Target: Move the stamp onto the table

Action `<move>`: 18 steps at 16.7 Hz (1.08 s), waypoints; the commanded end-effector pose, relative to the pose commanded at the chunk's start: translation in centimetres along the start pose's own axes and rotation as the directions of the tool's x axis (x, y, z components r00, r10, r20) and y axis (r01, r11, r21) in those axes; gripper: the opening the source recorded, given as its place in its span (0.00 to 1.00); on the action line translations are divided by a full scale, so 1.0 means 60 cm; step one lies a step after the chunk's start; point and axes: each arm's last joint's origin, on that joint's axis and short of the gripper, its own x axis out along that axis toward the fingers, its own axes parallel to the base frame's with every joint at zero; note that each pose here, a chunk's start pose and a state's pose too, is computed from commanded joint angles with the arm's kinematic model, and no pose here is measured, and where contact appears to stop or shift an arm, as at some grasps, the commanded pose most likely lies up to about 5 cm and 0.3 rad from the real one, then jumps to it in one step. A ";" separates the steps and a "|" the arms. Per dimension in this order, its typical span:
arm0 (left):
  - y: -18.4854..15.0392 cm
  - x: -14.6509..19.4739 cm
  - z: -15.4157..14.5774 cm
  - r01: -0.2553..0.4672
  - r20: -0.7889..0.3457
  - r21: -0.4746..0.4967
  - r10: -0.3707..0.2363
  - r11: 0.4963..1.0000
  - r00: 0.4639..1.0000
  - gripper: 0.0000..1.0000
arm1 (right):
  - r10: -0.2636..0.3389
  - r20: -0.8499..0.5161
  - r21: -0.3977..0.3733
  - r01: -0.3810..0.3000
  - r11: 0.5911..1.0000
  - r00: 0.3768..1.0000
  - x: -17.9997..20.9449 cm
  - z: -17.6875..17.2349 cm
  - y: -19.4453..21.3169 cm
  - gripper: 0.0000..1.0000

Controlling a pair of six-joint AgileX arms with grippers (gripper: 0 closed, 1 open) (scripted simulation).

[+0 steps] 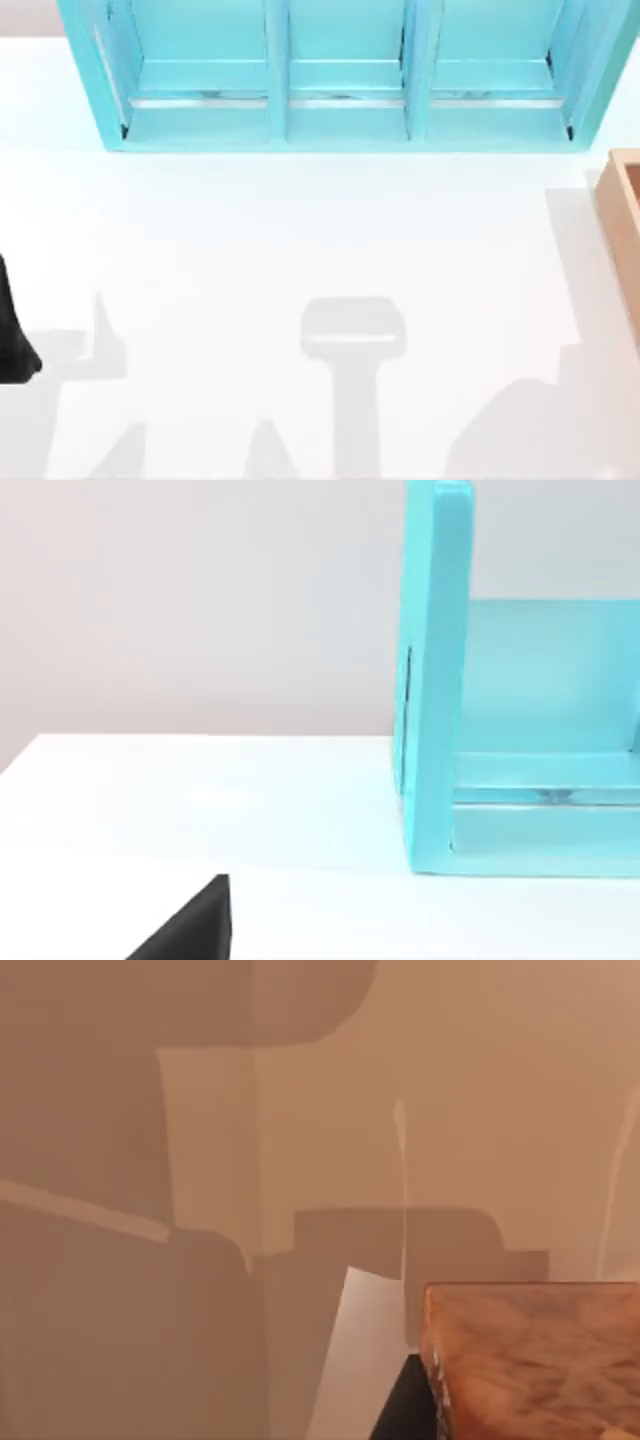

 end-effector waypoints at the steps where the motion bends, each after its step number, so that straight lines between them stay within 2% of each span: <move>1: 0.000 0.000 0.000 0.000 0.000 0.000 0.000 1.000 1.000 1.00 | -0.020 0.017 -0.003 0.020 1.000 1.000 -0.018 0.006 0.005 0.00; 4: 0.000 0.000 0.000 0.000 0.000 0.000 0.000 1.000 1.000 1.00 | -0.081 0.101 -0.001 0.081 0.997 0.992 -0.095 0.027 0.034 0.00; 7: 0.000 0.000 0.000 0.000 0.000 0.000 0.000 1.000 1.000 1.00 | -0.097 0.178 0.004 0.098 0.995 0.979 -0.176 0.037 0.084 0.00; 11: 0.000 0.000 0.000 0.000 0.000 0.000 0.000 1.000 1.000 1.00 | -0.042 0.148 0.007 0.041 0.999 0.988 -0.234 0.026 0.164 0.00; 15: 0.000 0.000 0.000 0.000 0.000 0.000 0.000 1.000 1.000 1.00 | 0.015 0.018 0.004 -0.016 1.000 1.000 -0.238 0.003 0.229 0.00; 18: 0.000 0.000 0.000 0.000 0.000 0.000 0.000 1.000 1.000 1.00 | 0.025 -0.011 0.004 -0.025 1.000 1.000 -0.235 -0.003 0.239 0.00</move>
